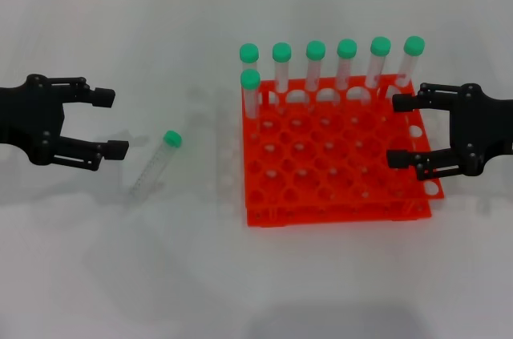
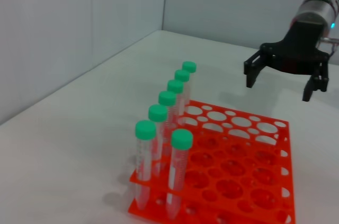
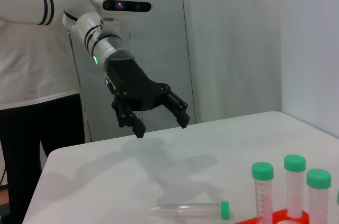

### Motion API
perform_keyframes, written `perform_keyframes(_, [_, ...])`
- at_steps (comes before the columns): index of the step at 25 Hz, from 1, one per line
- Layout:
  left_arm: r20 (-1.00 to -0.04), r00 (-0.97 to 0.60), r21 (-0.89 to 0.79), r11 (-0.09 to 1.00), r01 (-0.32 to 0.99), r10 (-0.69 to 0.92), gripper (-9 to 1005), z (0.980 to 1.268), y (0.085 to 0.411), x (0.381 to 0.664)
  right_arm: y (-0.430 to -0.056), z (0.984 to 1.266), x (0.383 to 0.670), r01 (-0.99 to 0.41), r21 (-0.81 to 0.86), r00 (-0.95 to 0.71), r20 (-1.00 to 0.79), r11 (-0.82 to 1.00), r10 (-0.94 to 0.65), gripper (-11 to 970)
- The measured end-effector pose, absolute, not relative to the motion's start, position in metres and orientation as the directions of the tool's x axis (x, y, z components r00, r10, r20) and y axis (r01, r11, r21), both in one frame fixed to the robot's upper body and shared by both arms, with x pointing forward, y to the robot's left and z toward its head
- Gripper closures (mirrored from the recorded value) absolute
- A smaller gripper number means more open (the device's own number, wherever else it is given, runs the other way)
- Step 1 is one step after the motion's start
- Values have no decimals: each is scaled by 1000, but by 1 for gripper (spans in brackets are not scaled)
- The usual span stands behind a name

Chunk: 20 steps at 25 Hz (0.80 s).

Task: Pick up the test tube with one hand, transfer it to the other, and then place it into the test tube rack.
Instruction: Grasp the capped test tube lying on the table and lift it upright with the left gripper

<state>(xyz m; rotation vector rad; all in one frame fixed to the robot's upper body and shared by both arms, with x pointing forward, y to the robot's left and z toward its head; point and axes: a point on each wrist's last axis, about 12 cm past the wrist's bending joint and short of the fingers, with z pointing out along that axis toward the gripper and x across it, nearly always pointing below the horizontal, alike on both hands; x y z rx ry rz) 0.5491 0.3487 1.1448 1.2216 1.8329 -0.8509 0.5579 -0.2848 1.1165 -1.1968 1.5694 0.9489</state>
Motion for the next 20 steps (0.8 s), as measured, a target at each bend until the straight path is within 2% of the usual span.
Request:
perform_keyframes(9, [-803, -411, -216, 432, 876, 431, 111, 1152, 350, 551, -288, 1108, 559, -954, 49, -135, -952, 296, -276, 87])
perform_keyframes(15, [-654, -570, -265, 555, 789, 498, 114, 1166, 342, 550, -286, 1108, 558, -953, 43, -128, -954, 299, -270, 86])
perform_keyframes(20, [-539, -656, -319, 593, 739, 528, 116, 1176, 324, 554, -284, 1109, 559, -955, 25, -110, -956, 296, -273, 86])
